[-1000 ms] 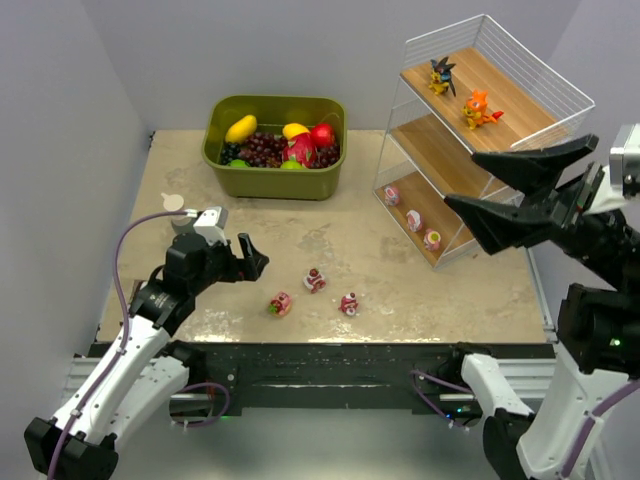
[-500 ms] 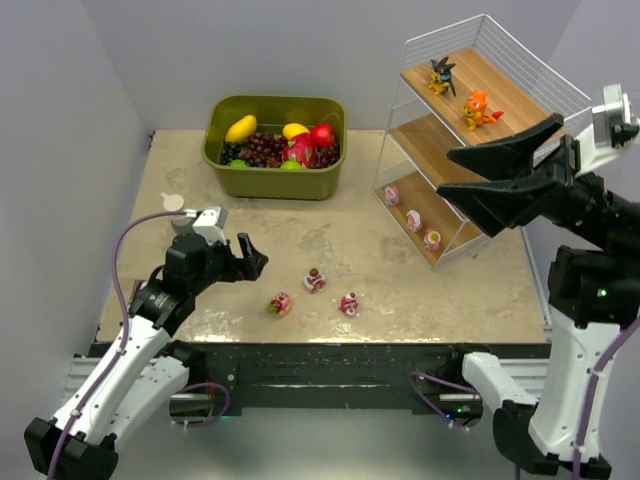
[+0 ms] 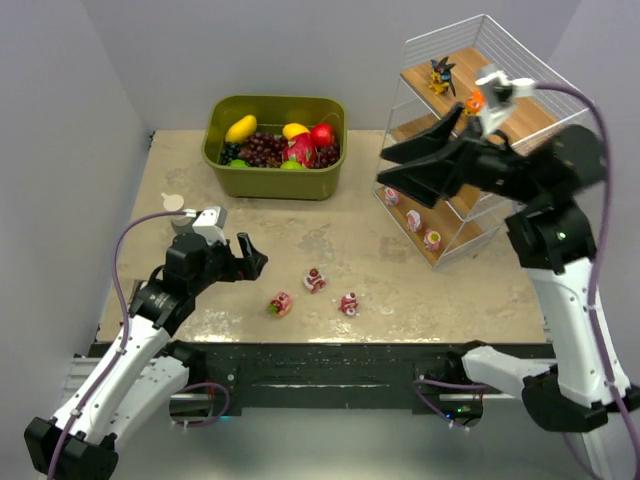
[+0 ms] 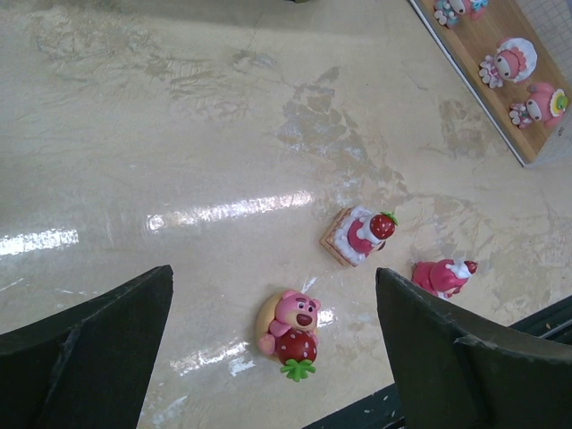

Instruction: Place and organize the plastic toys onto the shelf

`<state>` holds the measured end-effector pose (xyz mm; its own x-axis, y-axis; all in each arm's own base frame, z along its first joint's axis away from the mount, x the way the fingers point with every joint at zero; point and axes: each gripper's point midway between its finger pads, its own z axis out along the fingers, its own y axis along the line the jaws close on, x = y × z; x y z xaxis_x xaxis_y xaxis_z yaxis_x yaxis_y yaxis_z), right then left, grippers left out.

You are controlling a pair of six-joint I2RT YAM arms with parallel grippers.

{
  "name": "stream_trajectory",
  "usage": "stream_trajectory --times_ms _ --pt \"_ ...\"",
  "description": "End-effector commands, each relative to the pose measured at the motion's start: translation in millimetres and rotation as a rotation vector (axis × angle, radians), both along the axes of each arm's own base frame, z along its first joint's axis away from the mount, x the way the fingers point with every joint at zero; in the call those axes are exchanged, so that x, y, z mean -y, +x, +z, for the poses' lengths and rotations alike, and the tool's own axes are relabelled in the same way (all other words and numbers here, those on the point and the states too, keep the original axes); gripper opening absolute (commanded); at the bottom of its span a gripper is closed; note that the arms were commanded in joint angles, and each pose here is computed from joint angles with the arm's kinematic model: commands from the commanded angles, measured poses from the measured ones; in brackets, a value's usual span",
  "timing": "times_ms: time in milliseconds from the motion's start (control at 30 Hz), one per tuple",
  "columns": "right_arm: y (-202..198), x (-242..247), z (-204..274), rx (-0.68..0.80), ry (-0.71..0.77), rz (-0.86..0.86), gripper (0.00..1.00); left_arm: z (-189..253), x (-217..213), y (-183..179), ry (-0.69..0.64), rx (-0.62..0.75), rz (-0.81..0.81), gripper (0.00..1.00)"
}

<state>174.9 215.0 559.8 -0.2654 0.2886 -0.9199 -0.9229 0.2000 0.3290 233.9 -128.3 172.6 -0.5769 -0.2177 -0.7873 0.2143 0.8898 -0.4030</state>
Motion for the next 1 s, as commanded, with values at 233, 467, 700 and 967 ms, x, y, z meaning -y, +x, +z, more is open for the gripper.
stream_trajectory --times_ms 233,467,700,967 --pt "44.6 -60.7 -166.6 -0.112 -0.296 -0.178 0.70 6.5 -2.6 1.8 -0.012 0.025 0.026 1.00" --pt "34.8 -54.6 -299.3 -0.166 -0.505 -0.235 0.86 6.5 -1.6 1.6 -0.013 0.024 0.020 1.00" --pt "44.8 -40.9 -374.5 -0.250 -0.681 -0.330 0.88 6.3 -0.7 2.2 -0.013 0.021 0.017 1.00" --pt "45.6 -37.4 -453.4 -0.446 -0.744 -0.401 0.81 4.6 -1.4 2.1 -0.009 0.016 0.020 1.00"
